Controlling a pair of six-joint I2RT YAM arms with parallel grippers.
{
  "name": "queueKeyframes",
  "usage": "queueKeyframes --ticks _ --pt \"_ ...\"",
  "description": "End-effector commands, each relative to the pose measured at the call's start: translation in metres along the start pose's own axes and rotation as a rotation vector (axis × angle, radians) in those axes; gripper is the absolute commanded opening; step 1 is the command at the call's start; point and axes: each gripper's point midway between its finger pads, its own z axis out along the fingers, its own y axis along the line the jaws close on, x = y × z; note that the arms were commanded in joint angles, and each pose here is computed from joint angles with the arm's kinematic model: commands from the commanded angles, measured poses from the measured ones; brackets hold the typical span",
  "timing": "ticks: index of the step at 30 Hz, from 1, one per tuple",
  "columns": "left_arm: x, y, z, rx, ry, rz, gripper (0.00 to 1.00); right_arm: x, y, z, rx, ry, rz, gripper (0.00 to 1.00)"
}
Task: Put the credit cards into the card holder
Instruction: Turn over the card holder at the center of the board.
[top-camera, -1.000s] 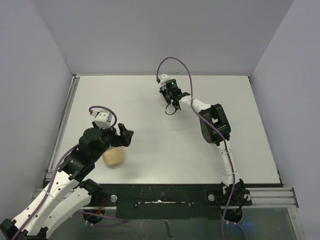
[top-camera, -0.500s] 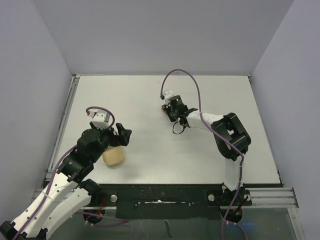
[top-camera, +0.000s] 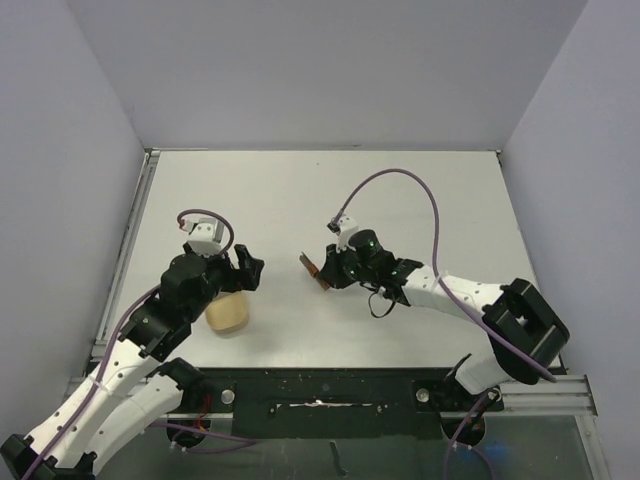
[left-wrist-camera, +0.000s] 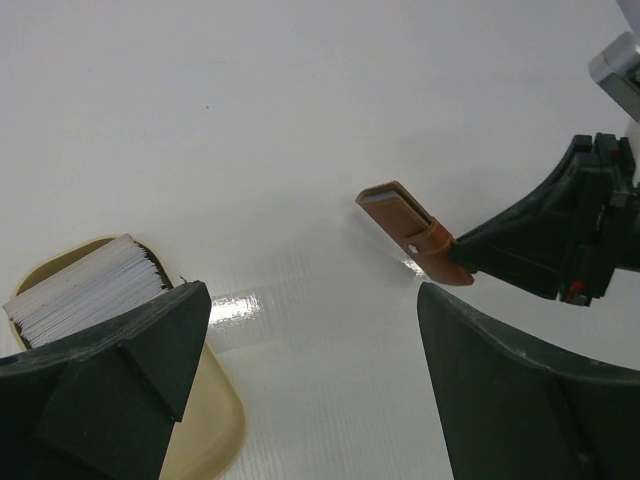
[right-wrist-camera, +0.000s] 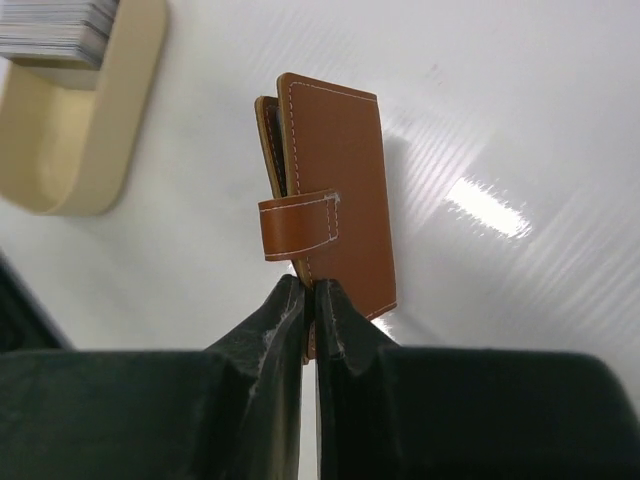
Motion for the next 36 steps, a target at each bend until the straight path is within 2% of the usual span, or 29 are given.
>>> queueKeyframes --ticks 1,4,7,16,23,28,36 --pt "-0.02 -0.01 -0.001 0.017 -0.026 -0.029 0.83 -0.012 0.044 -0.024 -0.213 -0.11 0.21 0.0" --pt "-0.017 -0.016 0.002 0.039 -0.006 -0.04 0.82 0.007 0.046 -0.027 -0.238 -0.087 0.282 0.0" --pt "-0.015 -0.023 0.007 0.066 0.015 -0.046 0.75 0.021 0.038 -0.026 -0.212 -0.062 0.323 0.0" --pt "-0.01 -0.046 0.027 0.133 0.114 -0.044 0.67 0.056 -0.027 -0.029 -0.025 0.039 0.511 0.03" --pt "-0.007 -0.055 0.036 0.161 0.134 -0.069 0.65 0.068 -0.052 -0.04 0.118 0.114 0.467 0.19" --pt "-0.007 -0.055 0.038 0.16 0.127 -0.062 0.65 0.049 -0.064 -0.056 0.248 0.116 0.437 0.29" --pt "-0.011 -0.045 0.031 0.14 0.079 -0.015 0.66 0.033 -0.042 -0.042 0.323 0.162 0.406 0.33"
